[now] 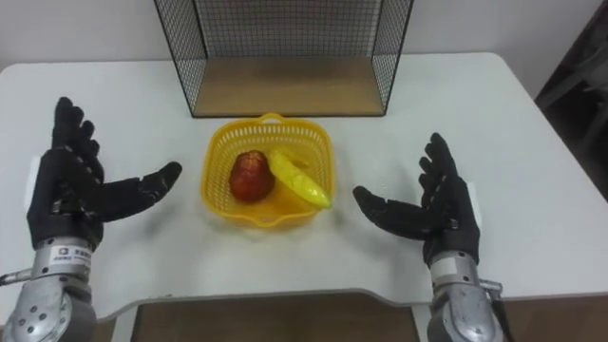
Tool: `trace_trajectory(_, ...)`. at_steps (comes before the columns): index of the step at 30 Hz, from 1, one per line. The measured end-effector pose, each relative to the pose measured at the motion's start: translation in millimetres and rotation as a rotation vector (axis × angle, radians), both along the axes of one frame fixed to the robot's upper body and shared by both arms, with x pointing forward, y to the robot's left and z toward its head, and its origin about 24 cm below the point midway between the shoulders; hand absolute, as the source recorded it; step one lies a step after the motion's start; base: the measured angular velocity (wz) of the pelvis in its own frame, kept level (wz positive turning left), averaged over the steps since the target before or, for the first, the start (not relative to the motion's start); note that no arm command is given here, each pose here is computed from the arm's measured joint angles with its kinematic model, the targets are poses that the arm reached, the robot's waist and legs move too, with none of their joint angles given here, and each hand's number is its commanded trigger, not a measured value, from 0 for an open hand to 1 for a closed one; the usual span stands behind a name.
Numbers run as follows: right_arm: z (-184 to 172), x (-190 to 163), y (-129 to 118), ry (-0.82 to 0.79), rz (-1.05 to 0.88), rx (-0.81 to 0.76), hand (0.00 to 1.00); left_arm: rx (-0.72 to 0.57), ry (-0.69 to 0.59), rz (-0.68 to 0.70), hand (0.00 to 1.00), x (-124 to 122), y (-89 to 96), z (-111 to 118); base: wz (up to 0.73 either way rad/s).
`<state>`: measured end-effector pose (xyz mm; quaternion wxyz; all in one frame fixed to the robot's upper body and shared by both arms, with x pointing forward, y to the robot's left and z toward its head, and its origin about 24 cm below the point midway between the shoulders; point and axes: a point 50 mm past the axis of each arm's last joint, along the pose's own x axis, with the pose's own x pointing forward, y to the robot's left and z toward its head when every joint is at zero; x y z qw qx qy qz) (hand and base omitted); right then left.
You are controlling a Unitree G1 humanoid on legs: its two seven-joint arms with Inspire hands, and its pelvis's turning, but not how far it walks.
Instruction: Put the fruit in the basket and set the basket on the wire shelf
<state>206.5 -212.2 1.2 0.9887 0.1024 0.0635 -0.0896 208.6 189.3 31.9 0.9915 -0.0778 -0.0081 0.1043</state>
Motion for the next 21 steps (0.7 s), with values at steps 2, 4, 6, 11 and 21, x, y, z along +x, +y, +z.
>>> trace_trajectory(2,-0.9,0.5,4.6,-0.004,0.022,0.049,0.0,-0.044,0.004,-0.035,0.0,0.2,-6.2,-1.5,0.0)
trace_trajectory(4,-1.0,2.4,13.0,-0.013,0.068,0.097,0.0,-0.1,0.005,-0.097,0.0,0.2,-14.9,-3.2,-0.02)
trace_trajectory(6,-0.5,3.7,17.6,-0.026,0.098,0.138,0.0,-0.143,0.005,-0.141,0.0,0.1,-20.3,-4.2,-0.08)
trace_trajectory(11,-0.1,4.9,25.4,-0.049,0.14,0.223,0.0,-0.19,0.009,-0.205,0.0,0.0,-25.1,-8.6,-0.07)
trace_trajectory(21,-2.9,4.4,37.4,-0.056,0.21,0.304,0.0,-0.279,0.085,-0.254,0.0,-3.1,-29.4,-28.4,-0.03)
